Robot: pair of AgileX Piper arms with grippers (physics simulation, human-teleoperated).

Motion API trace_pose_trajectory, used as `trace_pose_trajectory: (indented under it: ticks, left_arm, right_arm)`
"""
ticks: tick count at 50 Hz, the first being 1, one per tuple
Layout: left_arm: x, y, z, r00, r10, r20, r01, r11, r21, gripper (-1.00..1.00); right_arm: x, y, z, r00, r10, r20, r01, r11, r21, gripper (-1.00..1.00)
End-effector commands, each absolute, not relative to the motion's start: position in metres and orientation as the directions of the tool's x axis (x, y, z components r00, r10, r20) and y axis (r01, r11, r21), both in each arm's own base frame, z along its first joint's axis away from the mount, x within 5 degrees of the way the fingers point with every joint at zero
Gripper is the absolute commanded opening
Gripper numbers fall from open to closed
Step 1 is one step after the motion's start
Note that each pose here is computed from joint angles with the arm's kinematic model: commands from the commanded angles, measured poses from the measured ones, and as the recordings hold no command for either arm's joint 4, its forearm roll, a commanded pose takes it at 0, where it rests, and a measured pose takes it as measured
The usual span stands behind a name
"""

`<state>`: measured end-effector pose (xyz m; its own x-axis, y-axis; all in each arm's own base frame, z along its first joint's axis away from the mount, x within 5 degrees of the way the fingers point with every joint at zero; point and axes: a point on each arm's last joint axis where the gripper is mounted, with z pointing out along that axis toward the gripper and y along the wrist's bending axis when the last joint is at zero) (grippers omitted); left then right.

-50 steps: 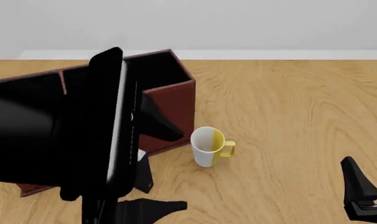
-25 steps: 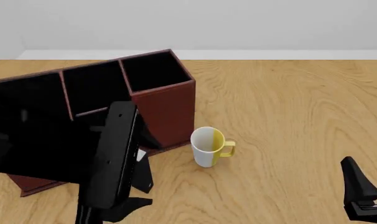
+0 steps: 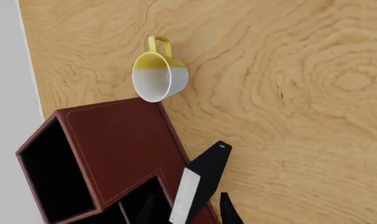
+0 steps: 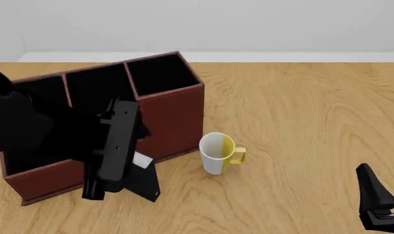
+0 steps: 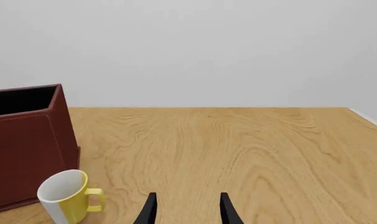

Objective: Pick up the book and place it in the front compartment of the caddy.

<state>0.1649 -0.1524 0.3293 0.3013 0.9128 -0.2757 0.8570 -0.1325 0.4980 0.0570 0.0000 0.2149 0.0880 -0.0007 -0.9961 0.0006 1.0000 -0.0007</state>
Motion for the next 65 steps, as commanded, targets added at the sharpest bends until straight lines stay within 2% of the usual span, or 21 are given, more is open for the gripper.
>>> trace_pose_trajectory:
  ticks: [1,29,65]
  left_arm:
    - [0.188,-0.138,0.315,0.296,0.93,-0.216,0.837,-0.143,0.529,1.0]
    - [0.204,-0.133,0.295,0.258,0.943,-0.209,0.84,-0.112,0.531,1.0]
    - [0.203,-0.138,0.269,0.212,0.951,-0.225,0.873,-0.081,0.482,1.0]
  right_arm:
    - [0.057,0.0,0.215,0.088,0.0,-0.996,0.001,1.0,0.0,1.0]
    - [0.057,0.0,0.215,0.088,-0.001,-0.996,0.001,1.0,-0.001,1.0]
    - [0.057,0.0,0.215,0.088,-0.001,-0.996,0.001,1.0,-0.001,1.0]
